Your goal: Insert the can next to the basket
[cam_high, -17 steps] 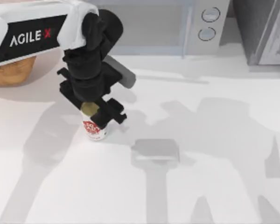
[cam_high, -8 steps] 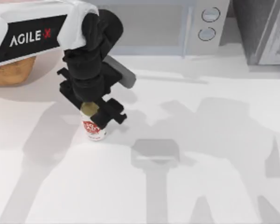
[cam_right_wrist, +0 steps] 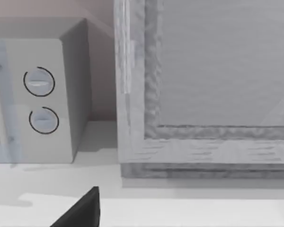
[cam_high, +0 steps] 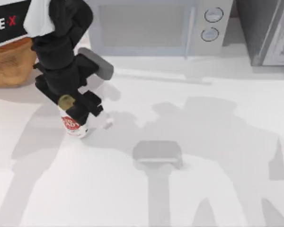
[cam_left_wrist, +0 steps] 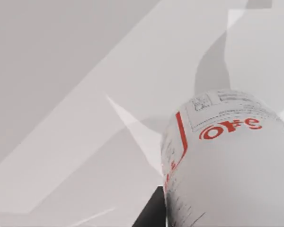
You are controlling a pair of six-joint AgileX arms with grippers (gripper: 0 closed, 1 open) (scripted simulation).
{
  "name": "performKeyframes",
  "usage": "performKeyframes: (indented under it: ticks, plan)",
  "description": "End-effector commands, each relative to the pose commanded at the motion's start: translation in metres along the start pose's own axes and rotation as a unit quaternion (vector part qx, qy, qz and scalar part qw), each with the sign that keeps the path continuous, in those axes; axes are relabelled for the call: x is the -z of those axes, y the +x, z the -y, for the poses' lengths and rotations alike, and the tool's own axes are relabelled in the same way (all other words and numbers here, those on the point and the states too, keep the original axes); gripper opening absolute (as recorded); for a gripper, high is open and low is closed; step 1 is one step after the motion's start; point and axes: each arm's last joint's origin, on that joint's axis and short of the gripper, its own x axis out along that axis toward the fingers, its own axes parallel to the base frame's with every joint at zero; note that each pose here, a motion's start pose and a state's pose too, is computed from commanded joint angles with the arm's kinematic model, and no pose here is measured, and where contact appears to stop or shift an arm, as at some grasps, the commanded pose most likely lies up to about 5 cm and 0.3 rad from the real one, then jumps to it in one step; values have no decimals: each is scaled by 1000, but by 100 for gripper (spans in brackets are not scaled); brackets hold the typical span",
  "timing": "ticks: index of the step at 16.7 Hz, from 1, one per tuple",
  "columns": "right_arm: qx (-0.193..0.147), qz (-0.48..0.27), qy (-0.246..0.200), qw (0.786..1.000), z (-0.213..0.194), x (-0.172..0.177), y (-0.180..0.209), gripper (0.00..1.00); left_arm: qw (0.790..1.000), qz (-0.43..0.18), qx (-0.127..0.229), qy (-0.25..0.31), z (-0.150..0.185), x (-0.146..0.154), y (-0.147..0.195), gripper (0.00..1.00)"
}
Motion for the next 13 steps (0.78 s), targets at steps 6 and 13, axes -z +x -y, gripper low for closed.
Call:
performKeyframes:
  ticks: [6,13]
  plan:
    - [0,0,0,1000,0,0,0,100,985,40,-8,-169,-112,118,-49,0]
    - [0,0,0,1000,0,0,0,100,928,9,-23,-373,-179,197,-5,0]
